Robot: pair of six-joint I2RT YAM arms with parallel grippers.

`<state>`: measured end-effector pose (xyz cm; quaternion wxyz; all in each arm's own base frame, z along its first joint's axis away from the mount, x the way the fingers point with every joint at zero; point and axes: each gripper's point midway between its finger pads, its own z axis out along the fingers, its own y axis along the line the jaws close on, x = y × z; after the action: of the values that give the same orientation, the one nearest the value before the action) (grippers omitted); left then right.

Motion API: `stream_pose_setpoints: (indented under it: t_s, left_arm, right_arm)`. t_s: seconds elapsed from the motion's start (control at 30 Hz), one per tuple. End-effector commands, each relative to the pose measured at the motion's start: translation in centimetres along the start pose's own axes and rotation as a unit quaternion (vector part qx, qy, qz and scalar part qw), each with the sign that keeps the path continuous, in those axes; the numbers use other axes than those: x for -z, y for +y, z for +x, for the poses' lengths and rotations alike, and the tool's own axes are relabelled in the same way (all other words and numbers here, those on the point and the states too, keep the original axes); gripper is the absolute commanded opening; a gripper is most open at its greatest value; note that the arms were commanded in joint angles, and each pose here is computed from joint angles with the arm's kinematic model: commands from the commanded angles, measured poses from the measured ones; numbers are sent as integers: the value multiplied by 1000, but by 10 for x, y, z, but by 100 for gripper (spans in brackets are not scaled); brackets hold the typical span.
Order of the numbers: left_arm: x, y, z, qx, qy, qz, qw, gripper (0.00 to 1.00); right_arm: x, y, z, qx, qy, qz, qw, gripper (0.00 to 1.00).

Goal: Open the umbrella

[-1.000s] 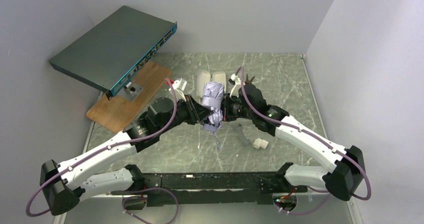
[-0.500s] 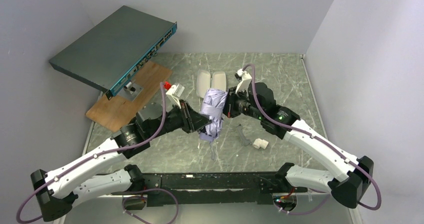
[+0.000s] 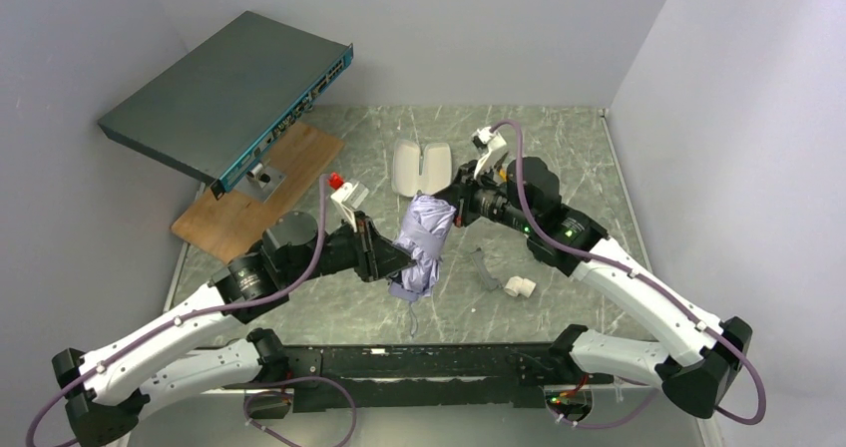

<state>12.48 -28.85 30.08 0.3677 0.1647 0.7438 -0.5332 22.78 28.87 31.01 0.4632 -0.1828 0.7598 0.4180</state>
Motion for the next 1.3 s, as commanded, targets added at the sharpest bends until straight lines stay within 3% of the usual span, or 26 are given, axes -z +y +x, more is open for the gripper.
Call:
stream_pose_setpoints:
  t_s: [0.0, 0.27, 0.57, 0.8, 1.17, 1.2, 1.23, 1.27]
  left_arm:
    - [0, 4, 15, 14, 18, 3, 1000, 0]
    - [3, 48, 19, 39, -1, -105, 994, 0]
    - [17, 58, 7, 33, -30, -151, 988, 0]
    - [29, 45, -12, 20, -64, -135, 989, 0]
    - [36, 8, -25, 15, -82, -52, 995, 0]
    - [35, 5, -24, 14, -83, -43, 996, 0]
    - [35, 3, -24, 13, -82, -38, 996, 0]
    - [34, 3, -23, 14, -82, -36, 996, 0]
  right_arm:
    - [21, 34, -63, 37, -92, -42, 994, 0]
    - [55, 35, -79, 38, -126, -18, 991, 0]
    - [90, 6, -66, 7, -140, 64, 988, 0]
    - [87, -41, -9, -50, -100, 147, 983, 0]
    - [40, -66, 45, -76, -10, 167, 983, 0]
    - [35, -63, 46, -74, -6, 156, 985, 10]
    - [30, -59, 47, -72, 3, 142, 987, 37]
    - [25, -56, 49, -71, 14, 135, 988, 72]
